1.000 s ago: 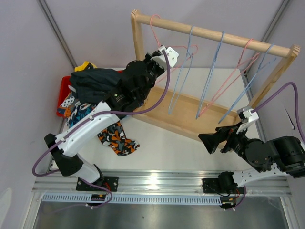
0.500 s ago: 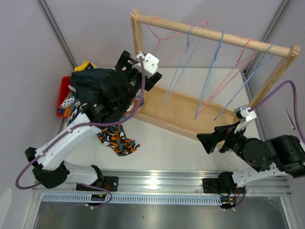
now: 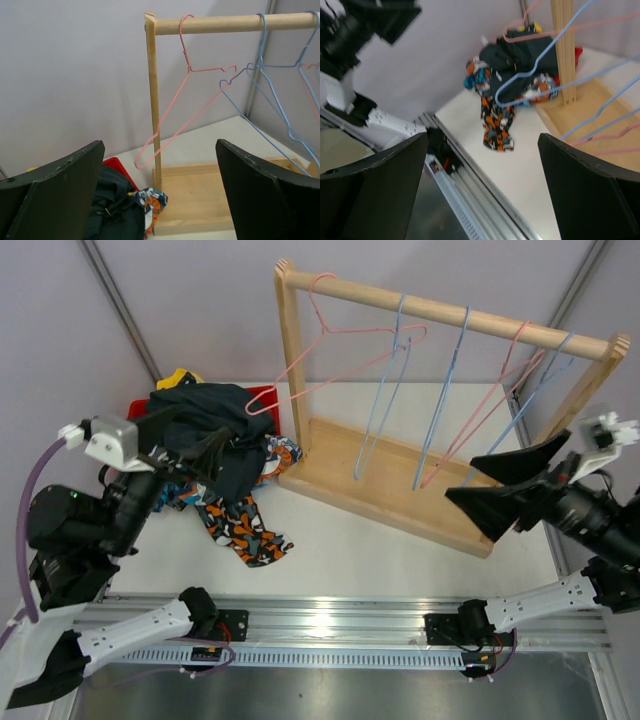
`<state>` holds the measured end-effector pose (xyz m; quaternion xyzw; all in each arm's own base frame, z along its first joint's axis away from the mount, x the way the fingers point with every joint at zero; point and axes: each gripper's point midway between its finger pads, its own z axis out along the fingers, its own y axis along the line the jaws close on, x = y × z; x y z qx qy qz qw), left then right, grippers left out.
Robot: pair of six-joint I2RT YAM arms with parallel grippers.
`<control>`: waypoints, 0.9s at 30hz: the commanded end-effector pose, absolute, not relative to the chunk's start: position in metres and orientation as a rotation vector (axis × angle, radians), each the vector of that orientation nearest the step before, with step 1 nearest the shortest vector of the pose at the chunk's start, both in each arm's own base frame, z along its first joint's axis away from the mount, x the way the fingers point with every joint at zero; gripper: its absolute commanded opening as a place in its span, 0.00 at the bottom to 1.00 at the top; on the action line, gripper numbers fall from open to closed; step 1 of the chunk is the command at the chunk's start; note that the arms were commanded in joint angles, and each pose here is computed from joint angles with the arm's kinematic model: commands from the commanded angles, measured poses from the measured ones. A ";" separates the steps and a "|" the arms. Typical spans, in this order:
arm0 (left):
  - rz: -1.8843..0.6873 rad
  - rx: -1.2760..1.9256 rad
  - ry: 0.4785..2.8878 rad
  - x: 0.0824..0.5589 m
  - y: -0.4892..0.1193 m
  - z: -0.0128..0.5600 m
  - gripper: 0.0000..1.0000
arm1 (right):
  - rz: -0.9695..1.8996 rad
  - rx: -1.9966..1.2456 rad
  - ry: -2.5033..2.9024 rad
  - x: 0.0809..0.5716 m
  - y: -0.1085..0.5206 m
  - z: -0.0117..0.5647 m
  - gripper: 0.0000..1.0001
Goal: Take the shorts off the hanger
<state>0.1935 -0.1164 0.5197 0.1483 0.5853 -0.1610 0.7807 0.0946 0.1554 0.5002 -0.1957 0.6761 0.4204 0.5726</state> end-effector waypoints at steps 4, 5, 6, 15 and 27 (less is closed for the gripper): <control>-0.429 0.172 1.383 0.186 -0.100 0.457 0.99 | 0.716 -0.262 1.438 0.143 0.090 0.549 1.00; -0.398 0.139 1.409 0.190 -0.094 0.444 0.99 | 0.541 -0.224 1.468 0.157 0.074 0.541 1.00; -0.377 0.123 1.426 0.190 -0.089 0.435 0.99 | 0.443 -0.211 1.485 0.162 0.071 0.536 1.00; -0.071 -0.147 1.505 0.190 -0.013 0.378 0.99 | 0.361 -0.119 1.547 0.167 0.052 0.484 0.99; -0.072 -0.115 1.518 0.183 -0.007 0.360 0.98 | 0.386 -0.075 1.564 0.169 0.032 0.459 0.99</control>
